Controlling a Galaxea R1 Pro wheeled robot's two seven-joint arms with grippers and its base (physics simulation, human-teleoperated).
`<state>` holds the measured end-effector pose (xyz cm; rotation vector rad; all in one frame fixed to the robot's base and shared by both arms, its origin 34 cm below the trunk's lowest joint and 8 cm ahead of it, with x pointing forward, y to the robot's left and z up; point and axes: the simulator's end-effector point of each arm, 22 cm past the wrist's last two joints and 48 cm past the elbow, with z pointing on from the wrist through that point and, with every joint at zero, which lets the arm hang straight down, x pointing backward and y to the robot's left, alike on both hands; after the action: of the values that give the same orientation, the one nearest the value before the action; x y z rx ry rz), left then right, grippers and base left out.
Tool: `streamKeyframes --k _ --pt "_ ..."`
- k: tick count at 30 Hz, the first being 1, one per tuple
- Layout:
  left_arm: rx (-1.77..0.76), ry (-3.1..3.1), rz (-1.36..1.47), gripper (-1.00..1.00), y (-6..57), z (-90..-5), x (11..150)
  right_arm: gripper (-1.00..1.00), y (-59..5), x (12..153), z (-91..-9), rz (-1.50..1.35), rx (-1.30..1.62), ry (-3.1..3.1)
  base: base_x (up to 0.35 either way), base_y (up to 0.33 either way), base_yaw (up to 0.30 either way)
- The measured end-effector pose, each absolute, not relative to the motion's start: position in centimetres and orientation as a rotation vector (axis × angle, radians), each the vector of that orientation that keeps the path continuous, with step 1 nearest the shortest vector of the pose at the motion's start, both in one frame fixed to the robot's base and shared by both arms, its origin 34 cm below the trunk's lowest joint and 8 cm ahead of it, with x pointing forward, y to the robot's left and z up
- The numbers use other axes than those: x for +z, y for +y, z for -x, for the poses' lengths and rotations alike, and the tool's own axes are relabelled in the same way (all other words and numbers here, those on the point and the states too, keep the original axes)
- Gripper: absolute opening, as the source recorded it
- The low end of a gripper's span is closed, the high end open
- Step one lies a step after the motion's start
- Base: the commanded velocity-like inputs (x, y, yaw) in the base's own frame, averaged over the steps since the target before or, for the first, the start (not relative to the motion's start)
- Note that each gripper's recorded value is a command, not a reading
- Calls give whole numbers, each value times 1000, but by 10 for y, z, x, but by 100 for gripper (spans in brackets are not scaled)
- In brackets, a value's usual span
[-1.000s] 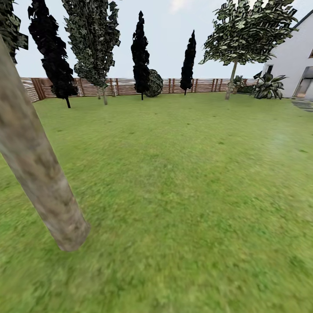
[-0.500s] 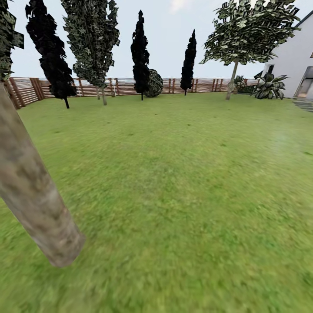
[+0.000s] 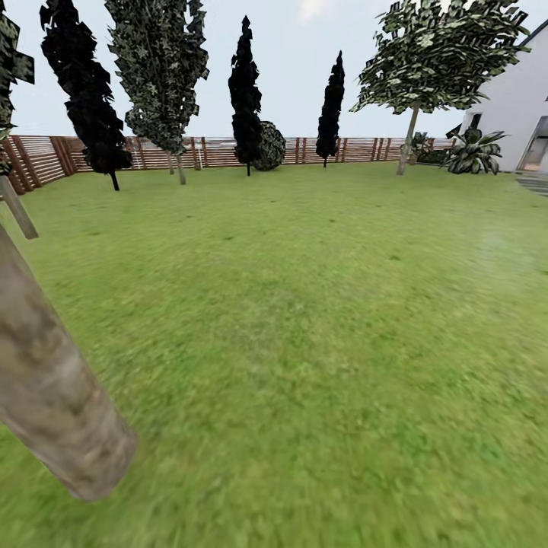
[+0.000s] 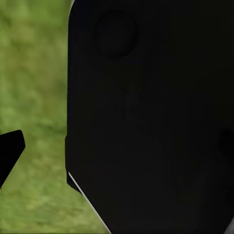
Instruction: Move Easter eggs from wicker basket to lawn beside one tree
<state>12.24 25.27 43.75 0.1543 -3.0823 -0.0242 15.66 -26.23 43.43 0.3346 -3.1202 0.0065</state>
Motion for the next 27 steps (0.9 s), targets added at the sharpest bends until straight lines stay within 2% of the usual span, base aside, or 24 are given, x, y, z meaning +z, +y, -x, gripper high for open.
streamKeyframes --k 27 --pt "-23 -3082 -155 100 252 -122 437 100 -262 434 -157 -331 7 -3122 326 0 0"
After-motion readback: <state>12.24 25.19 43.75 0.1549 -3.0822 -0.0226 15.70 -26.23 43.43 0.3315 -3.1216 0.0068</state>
